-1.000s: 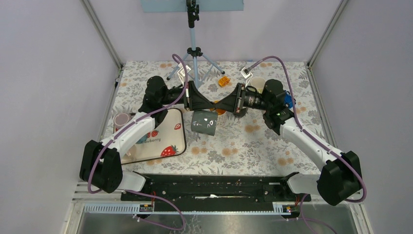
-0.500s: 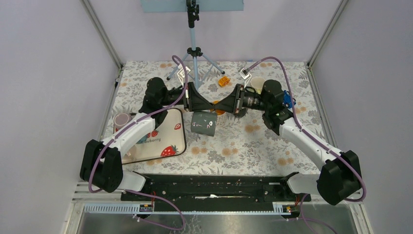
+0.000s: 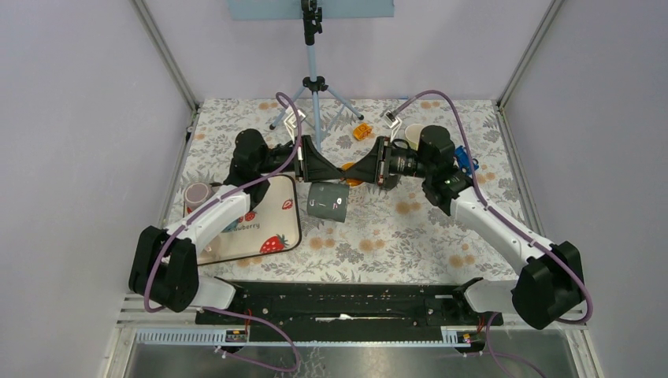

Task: Turn the mug right side up
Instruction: Turn over the cup on the tray.

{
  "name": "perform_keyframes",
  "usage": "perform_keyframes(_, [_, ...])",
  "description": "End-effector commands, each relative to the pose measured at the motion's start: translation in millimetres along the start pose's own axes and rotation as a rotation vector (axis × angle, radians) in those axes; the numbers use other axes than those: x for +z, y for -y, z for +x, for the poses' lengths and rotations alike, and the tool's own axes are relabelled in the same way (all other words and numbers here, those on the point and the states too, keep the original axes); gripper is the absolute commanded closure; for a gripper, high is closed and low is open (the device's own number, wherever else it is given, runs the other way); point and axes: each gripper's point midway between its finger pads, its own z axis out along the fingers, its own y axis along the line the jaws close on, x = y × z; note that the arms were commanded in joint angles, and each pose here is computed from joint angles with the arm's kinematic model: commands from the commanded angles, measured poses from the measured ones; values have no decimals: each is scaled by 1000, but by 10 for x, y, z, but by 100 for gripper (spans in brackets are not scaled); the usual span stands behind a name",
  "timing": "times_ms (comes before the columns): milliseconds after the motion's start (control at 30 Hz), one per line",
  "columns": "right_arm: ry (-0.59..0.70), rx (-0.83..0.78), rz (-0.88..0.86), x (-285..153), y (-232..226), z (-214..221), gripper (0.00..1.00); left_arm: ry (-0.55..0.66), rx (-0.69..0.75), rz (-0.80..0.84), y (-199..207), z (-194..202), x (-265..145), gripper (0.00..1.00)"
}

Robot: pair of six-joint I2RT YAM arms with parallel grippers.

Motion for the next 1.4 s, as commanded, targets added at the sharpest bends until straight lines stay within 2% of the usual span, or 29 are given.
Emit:
perform_keyframes(0, [82,-88,32,-53,-173,-315,100,2,63,104,282,-93,-32,100])
perform_keyframes(100, [67,-80,57,-68,-148,-290,100,14,58,101,258,-98,-27,100])
perform_keyframes(133, [64,-74,76,-78,-113,-279,97,21,57,96,252,-103,-25,100])
perform_keyframes(200, [66,-69,119,-100,-43,-256,64,33,55,84,231,-97,-19,100])
perform_keyframes(367, [84,-90,136,-162,-77,-272,34,49,51,81,233,-87,-26,100])
perform_keyframes(433, [83,-112,112,-156,-116,-271,27,50,43,101,261,-78,-27,100])
perform_keyframes(500, [67,-130,70,-142,-175,-252,25,51,40,122,304,-77,-26,100])
perform_keyframes(600, [48,-160,12,-134,-285,-220,16,59,27,139,337,-87,-29,100])
perform_keyframes(767, [81,-145,104,-133,-137,-264,1,108,12,166,414,-169,-30,100])
perform_keyframes(967, [249,-106,230,-306,-76,-465,0,243,-50,19,160,-432,-23,100])
perform_keyframes(1067, [293,-100,253,-367,-77,-501,0,280,-43,-5,176,-533,-23,100])
perform_keyframes(1267, [234,-134,148,-257,-207,-458,0,210,-24,69,306,-449,-7,100])
perform_keyframes(1367, [182,-155,113,-187,-228,-439,7,168,3,81,340,-360,-27,100])
